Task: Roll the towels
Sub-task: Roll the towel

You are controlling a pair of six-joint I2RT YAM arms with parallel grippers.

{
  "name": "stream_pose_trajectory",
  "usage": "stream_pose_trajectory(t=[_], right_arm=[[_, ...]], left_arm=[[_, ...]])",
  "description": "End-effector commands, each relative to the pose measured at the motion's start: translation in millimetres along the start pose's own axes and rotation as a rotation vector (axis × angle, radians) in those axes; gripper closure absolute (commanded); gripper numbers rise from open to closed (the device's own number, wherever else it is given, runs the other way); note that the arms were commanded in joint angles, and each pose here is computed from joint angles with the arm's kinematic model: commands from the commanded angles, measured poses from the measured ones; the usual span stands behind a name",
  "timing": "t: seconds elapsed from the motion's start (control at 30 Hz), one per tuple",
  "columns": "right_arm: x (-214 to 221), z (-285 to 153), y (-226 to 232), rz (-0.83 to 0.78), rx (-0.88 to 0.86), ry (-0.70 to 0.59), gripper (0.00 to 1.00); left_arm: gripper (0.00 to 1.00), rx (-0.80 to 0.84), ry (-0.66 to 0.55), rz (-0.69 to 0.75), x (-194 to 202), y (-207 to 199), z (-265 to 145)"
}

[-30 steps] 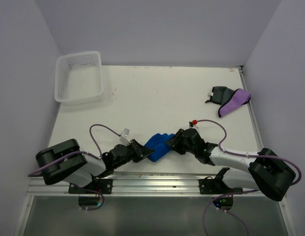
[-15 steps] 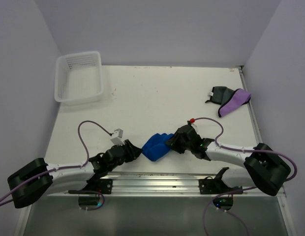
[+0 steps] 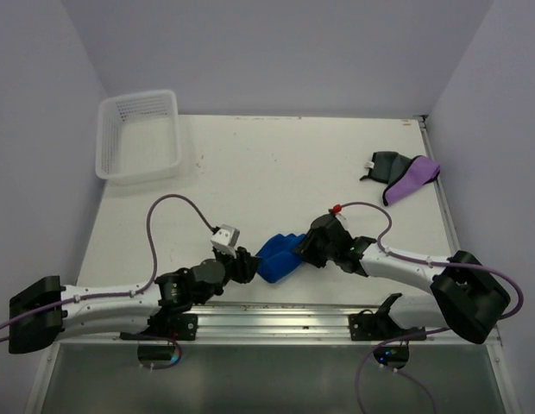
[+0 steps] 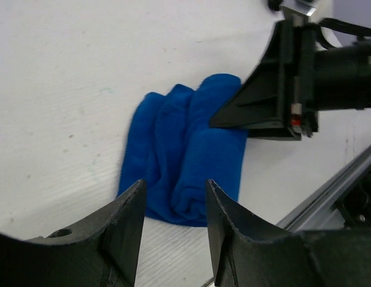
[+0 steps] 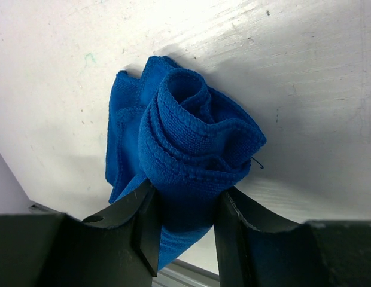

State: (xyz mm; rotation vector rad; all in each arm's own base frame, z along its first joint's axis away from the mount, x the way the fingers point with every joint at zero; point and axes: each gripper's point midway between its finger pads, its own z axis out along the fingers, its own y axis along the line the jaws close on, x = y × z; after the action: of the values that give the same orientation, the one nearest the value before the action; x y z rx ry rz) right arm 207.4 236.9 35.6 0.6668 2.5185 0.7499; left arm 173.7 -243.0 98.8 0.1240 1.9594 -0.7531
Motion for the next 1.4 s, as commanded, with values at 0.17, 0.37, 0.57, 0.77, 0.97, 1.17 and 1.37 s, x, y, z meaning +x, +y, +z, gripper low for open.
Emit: stream_pose_trajectory(t=[0.17, 0.37, 0.57, 0.77, 0.97, 1.17, 1.37], right_arm=[[-4, -5, -25, -0.042, 0.112, 0.023, 0.66], [-3, -4, -23, -0.048, 0.097, 0.05, 0.65], [-4, -6, -19, -0.051, 0.079, 0.065, 0.64], [-7, -9, -19, -0.066, 0.076, 0.061, 0.63], [-9, -11, -24, -0.067, 0.078, 0.055, 0.61], [-7, -11, -24, -0.065, 0.071, 0.078, 0.61], [-6, -10, -22, -0.063, 0.063, 0.086, 0.61]], left_arm=[[0.45, 0.182, -0.15, 0.506, -23, -74, -4], [0.26, 0.363, -0.231, 0.68, -16, -96, -16], [0.18, 0.44, -0.204, 0.789, 4, -109, -10], [0.17, 0.427, -0.163, 0.873, 28, -100, 2], [0.17, 0.412, -0.156, 0.933, 36, -101, 13], [0.17, 0.439, -0.133, 0.948, 49, -106, 19], [0.16, 0.428, -0.121, 0.95, 54, -108, 26]])
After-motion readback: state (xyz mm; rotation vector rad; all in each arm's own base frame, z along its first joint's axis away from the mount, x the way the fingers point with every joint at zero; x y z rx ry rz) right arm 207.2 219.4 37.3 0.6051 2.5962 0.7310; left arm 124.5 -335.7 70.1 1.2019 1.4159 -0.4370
